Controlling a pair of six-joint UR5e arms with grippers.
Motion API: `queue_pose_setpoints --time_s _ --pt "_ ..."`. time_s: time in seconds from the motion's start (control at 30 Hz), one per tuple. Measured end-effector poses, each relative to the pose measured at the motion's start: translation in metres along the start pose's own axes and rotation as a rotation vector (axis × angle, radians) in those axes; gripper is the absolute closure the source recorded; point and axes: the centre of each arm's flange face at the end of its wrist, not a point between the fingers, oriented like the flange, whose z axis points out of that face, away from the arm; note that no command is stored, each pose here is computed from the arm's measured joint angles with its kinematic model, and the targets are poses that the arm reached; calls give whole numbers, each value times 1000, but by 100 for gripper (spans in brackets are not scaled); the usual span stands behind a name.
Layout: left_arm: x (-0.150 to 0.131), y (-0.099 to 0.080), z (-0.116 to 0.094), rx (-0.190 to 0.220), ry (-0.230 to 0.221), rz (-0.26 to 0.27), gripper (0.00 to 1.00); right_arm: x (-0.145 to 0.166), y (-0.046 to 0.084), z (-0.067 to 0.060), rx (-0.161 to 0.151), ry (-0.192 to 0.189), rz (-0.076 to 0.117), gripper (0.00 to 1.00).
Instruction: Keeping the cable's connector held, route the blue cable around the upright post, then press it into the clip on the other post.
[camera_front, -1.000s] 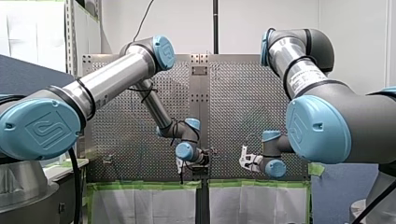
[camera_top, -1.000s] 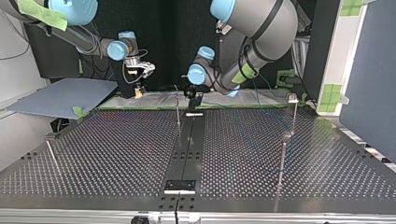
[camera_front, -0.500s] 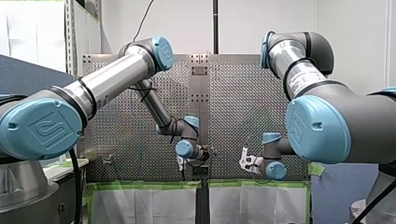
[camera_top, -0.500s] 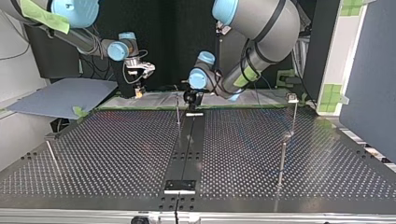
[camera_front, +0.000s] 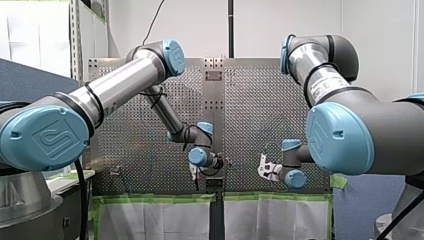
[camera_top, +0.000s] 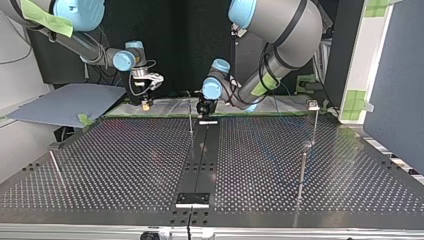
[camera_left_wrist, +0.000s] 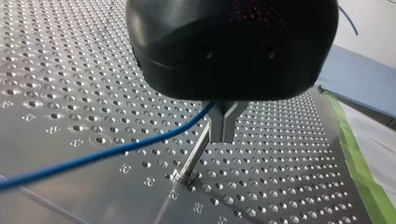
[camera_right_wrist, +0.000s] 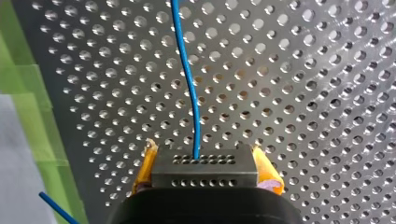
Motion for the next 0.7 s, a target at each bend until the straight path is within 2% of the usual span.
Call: queue_pose_setpoints --time_s 0.23,0.4,0.7 --pt "-5 8 3 -13 -3 -3 100 8 5 11 -3 10 -5 100" --pt "-10 15 5 -25 -10 -3 100 13 8 17 9 28 -4 100" --pt "-17 24 10 -42 -45 -3 100 23 13 30 17 46 -6 100"
